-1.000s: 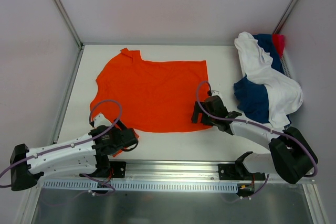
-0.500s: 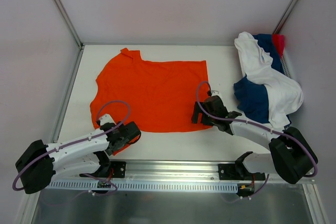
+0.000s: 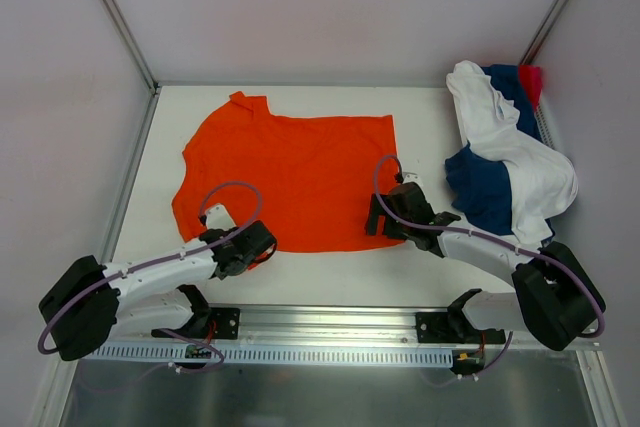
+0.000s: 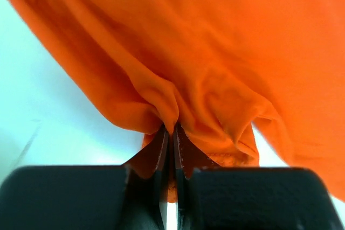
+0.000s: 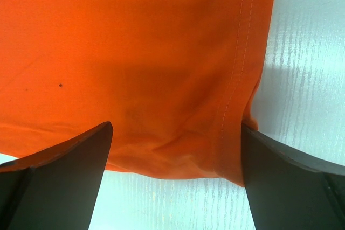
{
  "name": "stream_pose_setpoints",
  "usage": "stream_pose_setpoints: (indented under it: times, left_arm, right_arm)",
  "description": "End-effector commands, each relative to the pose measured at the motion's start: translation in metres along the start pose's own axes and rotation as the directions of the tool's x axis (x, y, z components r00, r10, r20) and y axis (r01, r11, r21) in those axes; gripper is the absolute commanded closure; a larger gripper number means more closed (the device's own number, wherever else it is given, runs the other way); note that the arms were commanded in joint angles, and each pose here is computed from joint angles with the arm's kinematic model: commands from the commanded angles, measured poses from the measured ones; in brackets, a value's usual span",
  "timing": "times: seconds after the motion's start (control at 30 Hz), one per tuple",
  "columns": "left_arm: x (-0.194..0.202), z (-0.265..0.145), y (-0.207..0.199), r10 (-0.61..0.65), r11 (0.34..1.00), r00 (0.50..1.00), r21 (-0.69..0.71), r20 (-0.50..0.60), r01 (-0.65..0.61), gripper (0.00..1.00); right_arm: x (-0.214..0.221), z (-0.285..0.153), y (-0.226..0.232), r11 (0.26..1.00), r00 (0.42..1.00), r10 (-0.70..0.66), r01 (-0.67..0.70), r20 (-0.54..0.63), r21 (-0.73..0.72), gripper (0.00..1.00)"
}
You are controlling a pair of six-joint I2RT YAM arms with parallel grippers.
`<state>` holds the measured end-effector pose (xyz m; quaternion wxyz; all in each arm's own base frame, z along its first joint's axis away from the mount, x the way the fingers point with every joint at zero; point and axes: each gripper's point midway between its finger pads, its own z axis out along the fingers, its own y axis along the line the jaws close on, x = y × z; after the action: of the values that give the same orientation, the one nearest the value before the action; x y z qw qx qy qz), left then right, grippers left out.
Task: Fold and stack the t-shirts
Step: Grap the side of the flattened tshirt closest away from the robot with both arms
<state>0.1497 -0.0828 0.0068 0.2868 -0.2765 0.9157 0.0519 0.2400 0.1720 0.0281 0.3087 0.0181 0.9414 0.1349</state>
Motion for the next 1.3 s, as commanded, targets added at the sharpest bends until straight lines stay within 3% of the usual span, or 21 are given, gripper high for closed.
stream_pose_setpoints:
  times: [0.0,0.33,0.53,0.83,1.27]
  left_arm:
    - [0.047,0.013,0.002,-0.011,1.0,0.982,0.005,-0.188,0.012,1.0]
    - [0.049,0.017,0.001,0.012,1.0,0.982,0.009,-0.188,-0.011,1.0]
    - [0.049,0.017,-0.007,0.021,0.999,0.982,0.045,-0.186,-0.013,1.0]
    - [0.051,0.016,-0.017,0.039,0.992,0.981,0.121,-0.191,-0.016,1.0]
    - [0.057,0.015,-0.01,0.026,0.983,0.979,0.183,-0.204,0.012,1.0]
  right_arm:
    - [0.008,0.001,-0.014,0.998,1.0,-0.012,0.014,-0.029,0.062,0.0]
    - [0.006,0.0,-0.016,0.995,0.999,-0.006,0.01,-0.044,0.096,0.01]
    - [0.007,-0.037,-0.038,0.965,0.998,0.02,-0.004,-0.058,0.261,0.0]
    - [0.025,-0.08,-0.061,0.953,0.99,0.133,-0.138,0.04,0.27,0.0]
    - [0.051,-0.04,-0.032,0.97,0.984,0.177,-0.17,-0.023,0.174,0.05]
